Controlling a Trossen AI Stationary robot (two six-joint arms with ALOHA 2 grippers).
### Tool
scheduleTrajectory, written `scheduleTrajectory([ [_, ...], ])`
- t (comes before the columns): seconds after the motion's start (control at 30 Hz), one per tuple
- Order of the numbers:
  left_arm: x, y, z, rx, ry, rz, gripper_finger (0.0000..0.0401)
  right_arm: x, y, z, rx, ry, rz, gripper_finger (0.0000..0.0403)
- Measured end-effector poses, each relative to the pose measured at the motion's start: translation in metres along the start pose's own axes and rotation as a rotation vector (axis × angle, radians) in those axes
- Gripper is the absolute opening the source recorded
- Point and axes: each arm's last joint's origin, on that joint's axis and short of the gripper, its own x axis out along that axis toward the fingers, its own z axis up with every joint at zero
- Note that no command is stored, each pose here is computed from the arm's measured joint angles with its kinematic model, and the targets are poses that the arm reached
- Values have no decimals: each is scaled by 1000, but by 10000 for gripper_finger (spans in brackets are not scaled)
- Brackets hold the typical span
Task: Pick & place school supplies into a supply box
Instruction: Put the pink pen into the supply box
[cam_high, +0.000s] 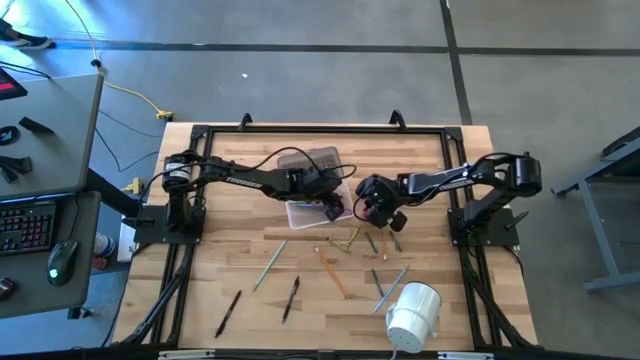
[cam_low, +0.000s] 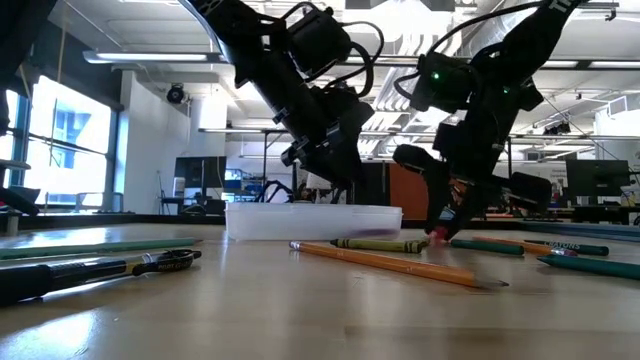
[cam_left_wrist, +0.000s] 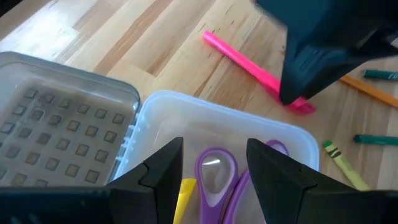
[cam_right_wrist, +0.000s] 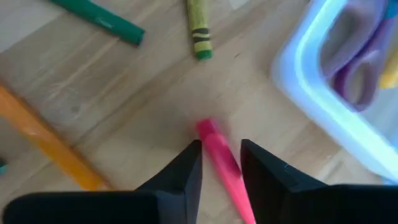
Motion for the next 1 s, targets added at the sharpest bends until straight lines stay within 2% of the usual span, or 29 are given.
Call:
scheduleTrajectory([
  [0.23,0,0,1,-2,-8,-4,211,15,3,-5,25,33,58,31],
  [0.37,0,0,1,-2,-8,-4,211,16,3,-4,49,33,48,27],
  [0.63,0,0,1,-2,-7,-4,211,-4,8,9,260,22,-13,21],
  [0.73,0,0,1,-1,-7,-4,211,-17,7,24,266,-45,-68,20],
  [0.9,0,-1,1,-4,-11,-8,211,-32,11,42,195,-31,-221,22],
  [1.0,-4,2,-3,46,67,-26,211,-35,9,52,211,-91,-279,21],
])
